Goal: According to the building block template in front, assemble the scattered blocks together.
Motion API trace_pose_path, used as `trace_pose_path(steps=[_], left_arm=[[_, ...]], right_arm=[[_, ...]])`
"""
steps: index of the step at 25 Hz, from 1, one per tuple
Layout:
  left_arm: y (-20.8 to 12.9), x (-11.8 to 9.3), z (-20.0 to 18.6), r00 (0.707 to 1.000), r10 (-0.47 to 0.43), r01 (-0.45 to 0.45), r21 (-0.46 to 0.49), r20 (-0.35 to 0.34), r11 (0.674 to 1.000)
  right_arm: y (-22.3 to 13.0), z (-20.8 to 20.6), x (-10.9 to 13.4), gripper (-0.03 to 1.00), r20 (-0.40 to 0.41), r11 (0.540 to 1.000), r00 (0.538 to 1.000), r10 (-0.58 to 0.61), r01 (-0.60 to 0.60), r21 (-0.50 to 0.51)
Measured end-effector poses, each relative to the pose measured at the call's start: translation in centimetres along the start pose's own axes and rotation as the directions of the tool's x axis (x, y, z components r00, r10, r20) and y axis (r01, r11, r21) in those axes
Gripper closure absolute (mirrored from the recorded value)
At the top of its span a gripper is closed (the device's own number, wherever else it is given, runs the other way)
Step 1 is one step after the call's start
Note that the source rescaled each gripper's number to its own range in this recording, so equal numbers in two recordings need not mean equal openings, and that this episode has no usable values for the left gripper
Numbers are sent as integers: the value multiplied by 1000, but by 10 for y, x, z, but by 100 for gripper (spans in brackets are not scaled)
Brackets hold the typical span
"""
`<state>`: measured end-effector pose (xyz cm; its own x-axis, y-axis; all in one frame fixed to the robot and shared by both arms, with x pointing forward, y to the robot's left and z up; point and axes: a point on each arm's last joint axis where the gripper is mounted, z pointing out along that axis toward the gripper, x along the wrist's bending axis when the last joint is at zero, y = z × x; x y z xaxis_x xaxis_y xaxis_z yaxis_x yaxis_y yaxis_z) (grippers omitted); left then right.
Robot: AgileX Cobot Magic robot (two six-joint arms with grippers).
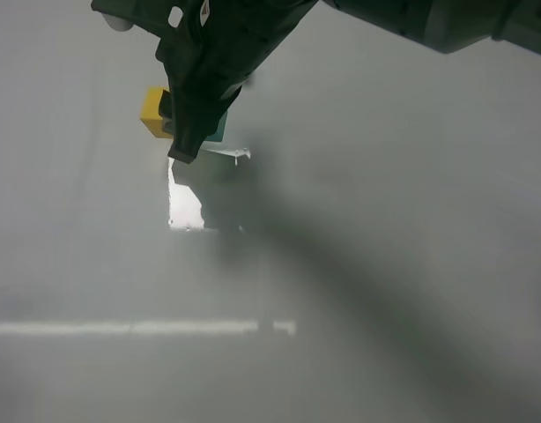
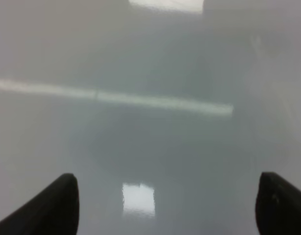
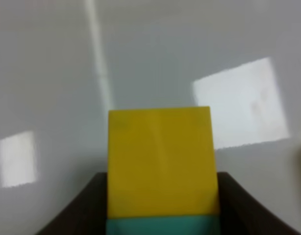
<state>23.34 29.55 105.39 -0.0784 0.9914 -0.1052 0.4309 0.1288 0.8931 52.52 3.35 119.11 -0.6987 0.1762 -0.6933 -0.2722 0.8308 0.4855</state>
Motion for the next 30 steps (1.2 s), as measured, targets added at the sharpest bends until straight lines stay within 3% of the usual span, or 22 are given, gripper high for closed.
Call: trace_pose_path(steps=[7, 30], left_arm=[[0, 0, 0, 1000, 0, 0, 1, 0, 1000], [0, 0, 0, 1000, 0, 0, 1, 0, 1000]], right_arm=[[-10, 14, 7, 96, -39, 1000, 999, -15, 14, -15], [-18, 16, -1, 96, -57, 997, 997, -58, 54, -58]])
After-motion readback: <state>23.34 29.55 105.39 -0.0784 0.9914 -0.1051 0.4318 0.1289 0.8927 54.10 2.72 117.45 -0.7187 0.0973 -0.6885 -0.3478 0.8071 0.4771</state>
